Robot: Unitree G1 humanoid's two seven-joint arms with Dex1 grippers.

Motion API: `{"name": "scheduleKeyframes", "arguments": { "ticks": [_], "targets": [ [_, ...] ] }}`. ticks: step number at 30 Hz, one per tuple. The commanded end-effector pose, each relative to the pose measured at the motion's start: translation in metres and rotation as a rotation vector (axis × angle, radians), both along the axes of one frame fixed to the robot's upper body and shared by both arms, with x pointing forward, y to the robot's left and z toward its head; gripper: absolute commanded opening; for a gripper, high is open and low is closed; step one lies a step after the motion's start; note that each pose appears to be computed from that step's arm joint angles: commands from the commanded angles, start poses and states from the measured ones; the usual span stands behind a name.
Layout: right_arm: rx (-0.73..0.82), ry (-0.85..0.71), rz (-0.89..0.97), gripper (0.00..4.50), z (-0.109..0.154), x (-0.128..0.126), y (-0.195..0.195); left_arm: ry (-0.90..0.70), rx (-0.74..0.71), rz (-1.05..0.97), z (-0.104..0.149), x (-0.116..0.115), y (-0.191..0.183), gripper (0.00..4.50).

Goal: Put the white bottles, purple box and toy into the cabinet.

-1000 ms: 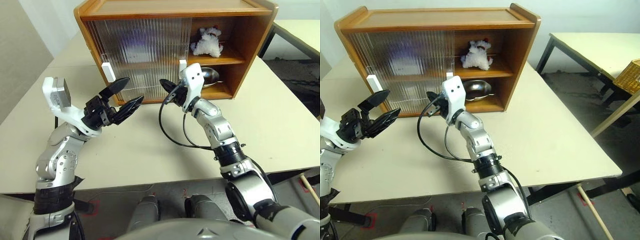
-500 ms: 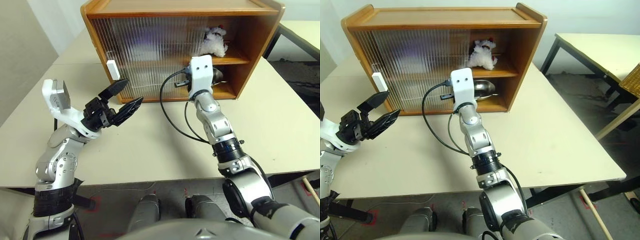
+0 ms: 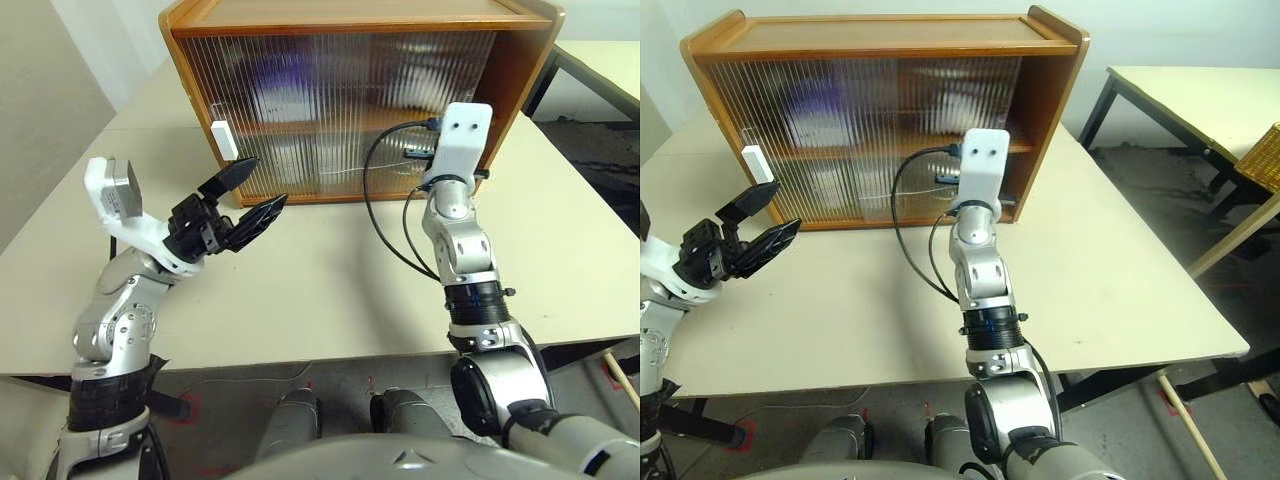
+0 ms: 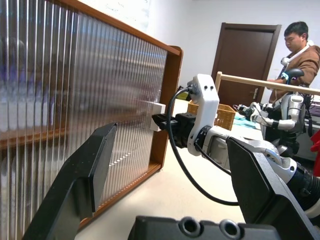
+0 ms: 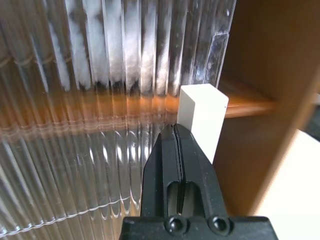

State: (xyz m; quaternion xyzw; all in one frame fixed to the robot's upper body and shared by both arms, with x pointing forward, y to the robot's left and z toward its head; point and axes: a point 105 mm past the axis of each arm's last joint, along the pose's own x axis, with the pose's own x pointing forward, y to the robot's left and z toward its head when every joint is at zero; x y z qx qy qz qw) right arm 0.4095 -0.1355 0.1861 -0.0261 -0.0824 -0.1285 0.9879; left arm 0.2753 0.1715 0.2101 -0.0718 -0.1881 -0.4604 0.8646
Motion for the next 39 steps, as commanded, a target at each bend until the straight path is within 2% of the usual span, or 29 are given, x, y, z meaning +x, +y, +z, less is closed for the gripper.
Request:
{"name": "scheduleKeyframes", "arguments": {
  "ticks": [1, 6, 18, 31, 34, 39],
  "targets": [
    [-0.020, 0.034, -0.117, 0.03, -0.006, 0.001, -0.022, 0.008, -0.002, -0.014, -0.002, 0.002, -0.003, 4.50],
    [-0.072, 0.034, -0.197, 0.03, -0.006, 0.003, -0.035, 0.007, 0.001, -0.012, -0.002, 0.001, -0.001, 4.50],
    [-0.083, 0.011, -0.174, 0.03, -0.004, 0.004, -0.033, 0.003, 0.006, -0.018, -0.001, 0.003, -0.002, 4.50],
    [-0.106, -0.021, -0.264, 0.03, 0.001, 0.002, -0.046, -0.009, 0.008, -0.035, 0.000, 0.008, -0.004, 4.50],
    [-0.113, -0.029, -0.221, 0.03, 0.002, 0.003, -0.040, -0.010, 0.006, -0.036, 0.000, 0.009, -0.004, 4.50],
    [-0.120, -0.055, -0.015, 0.03, 0.003, -0.003, -0.017, -0.012, 0.005, -0.036, 0.000, 0.008, -0.004, 4.50]
  ]
}}
